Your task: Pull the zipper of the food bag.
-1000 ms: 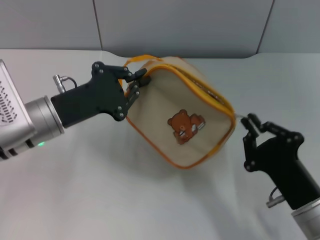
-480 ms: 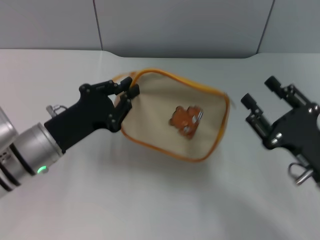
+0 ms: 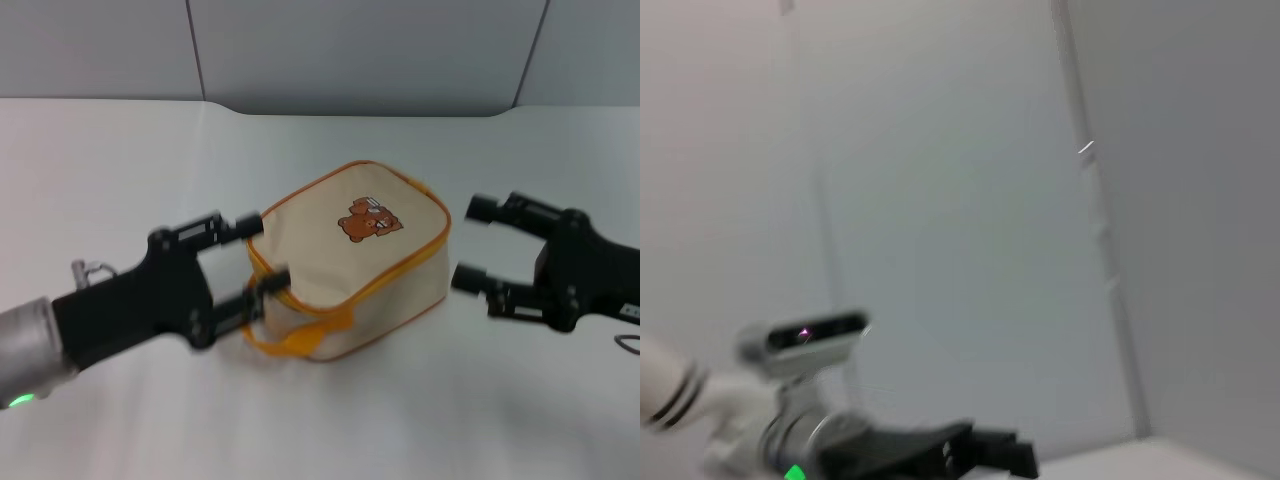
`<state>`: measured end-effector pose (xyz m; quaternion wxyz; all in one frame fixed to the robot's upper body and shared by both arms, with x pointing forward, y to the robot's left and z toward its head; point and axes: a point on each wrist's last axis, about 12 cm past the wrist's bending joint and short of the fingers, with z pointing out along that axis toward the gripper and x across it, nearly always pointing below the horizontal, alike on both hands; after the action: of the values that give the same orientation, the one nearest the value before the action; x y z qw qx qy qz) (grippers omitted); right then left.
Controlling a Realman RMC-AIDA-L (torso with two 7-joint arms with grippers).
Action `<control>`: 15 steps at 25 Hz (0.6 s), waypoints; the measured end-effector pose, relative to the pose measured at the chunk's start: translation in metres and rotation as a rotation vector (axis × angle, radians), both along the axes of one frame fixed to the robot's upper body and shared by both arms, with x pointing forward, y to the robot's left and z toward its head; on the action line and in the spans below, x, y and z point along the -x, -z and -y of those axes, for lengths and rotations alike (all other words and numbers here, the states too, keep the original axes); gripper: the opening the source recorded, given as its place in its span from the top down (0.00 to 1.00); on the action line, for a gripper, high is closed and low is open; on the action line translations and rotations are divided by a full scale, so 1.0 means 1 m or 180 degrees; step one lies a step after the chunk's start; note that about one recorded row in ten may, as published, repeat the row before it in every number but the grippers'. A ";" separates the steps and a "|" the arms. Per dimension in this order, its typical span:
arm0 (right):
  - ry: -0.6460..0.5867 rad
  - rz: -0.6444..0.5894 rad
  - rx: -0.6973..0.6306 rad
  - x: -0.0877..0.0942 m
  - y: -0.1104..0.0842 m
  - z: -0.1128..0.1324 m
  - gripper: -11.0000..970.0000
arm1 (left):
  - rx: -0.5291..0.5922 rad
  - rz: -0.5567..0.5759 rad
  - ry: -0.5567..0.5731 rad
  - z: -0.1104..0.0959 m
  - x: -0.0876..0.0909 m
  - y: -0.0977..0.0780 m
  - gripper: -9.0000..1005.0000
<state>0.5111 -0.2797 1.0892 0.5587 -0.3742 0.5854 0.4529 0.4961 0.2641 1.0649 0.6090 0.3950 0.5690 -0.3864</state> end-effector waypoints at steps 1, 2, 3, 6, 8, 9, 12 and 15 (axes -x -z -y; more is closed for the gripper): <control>-0.0121 -0.0044 0.0057 -0.002 -0.002 -0.002 0.18 | -0.0050 0.0008 0.0116 -0.003 0.003 -0.003 0.47; -0.0207 -0.0075 0.0107 -0.003 -0.004 -0.005 0.17 | -0.0092 -0.0002 0.0218 -0.005 0.006 -0.004 0.45; -0.0291 -0.0108 0.0158 -0.005 -0.005 -0.007 0.15 | -0.0145 -0.0027 0.0325 -0.007 0.009 -0.007 0.43; -0.0457 -0.0171 0.0273 -0.008 -0.006 -0.012 0.14 | -0.0257 -0.0105 0.0468 -0.013 0.013 -0.011 0.38; -0.0515 -0.0176 0.0313 -0.009 -0.007 -0.015 0.14 | -0.0285 -0.0130 0.0475 -0.015 0.014 -0.011 0.34; -0.0537 -0.0181 0.0323 -0.010 -0.007 -0.016 0.14 | -0.0294 -0.0138 0.0466 -0.017 0.015 -0.011 0.32; -0.0584 -0.0202 0.0341 -0.010 -0.008 -0.018 0.14 | -0.0306 -0.0148 0.0413 -0.020 0.018 -0.008 0.26; -0.0604 -0.0208 0.0351 -0.010 -0.008 -0.019 0.14 | -0.0307 -0.0158 0.0369 -0.022 0.020 -0.007 0.21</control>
<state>0.5210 -0.2607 1.0970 0.4725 -0.4431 0.5893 0.4828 0.4765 0.2861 1.0721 0.5516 0.4465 0.5780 -0.4029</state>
